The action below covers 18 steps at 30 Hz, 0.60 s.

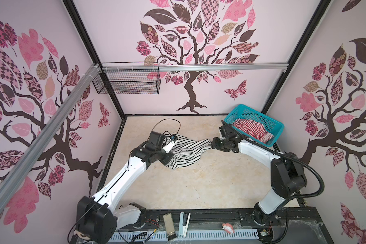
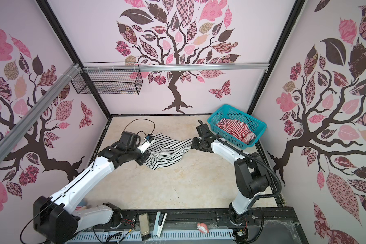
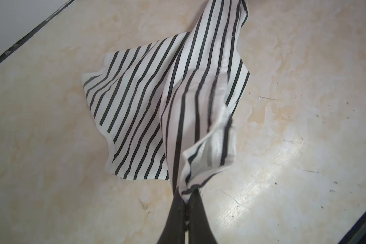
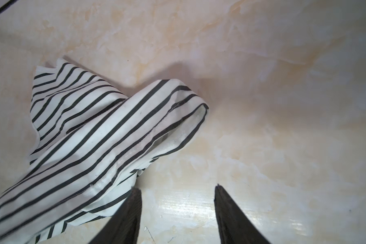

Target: Fold and stack the tank tops

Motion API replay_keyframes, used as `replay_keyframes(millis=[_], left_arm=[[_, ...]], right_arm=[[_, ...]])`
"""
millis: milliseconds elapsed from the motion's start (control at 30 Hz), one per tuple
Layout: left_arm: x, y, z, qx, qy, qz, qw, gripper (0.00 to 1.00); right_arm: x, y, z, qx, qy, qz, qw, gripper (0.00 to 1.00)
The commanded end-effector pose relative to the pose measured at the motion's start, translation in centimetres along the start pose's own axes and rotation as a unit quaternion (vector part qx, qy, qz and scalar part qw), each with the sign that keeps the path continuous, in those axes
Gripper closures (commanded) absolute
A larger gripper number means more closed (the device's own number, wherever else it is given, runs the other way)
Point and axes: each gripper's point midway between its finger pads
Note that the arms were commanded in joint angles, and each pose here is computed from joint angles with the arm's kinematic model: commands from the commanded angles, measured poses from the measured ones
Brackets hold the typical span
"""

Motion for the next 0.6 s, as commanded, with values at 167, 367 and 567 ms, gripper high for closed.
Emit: replay_keyframes(millis=[167,367,567], left_arm=[[6.7,1.9,-4.5,0.039,-0.041,0.013,0.998,1.0],[10.1,1.0,-5.0,0.038,-0.032,0.042,0.998,1.0],[11.1,-0.1,-5.0,0.038,-0.031,0.059,0.997,1.0]], right_arm=[[1.0,-3.2,0.1,-0.028,-0.052,0.044,0.997,0.45],[1.2,-4.0,-0.6,-0.031,-0.072,0.054,0.995,0.48],[3.3,-4.2,-1.7,-0.033,-0.075,0.087,0.993,0.6]])
Point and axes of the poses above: each gripper's point midway between its finger pads, its own y axis back along the fingers, its own z axis along the line the jaws close on, x = y × z, and after that the axes turned 15 degrees about -y, right-handed
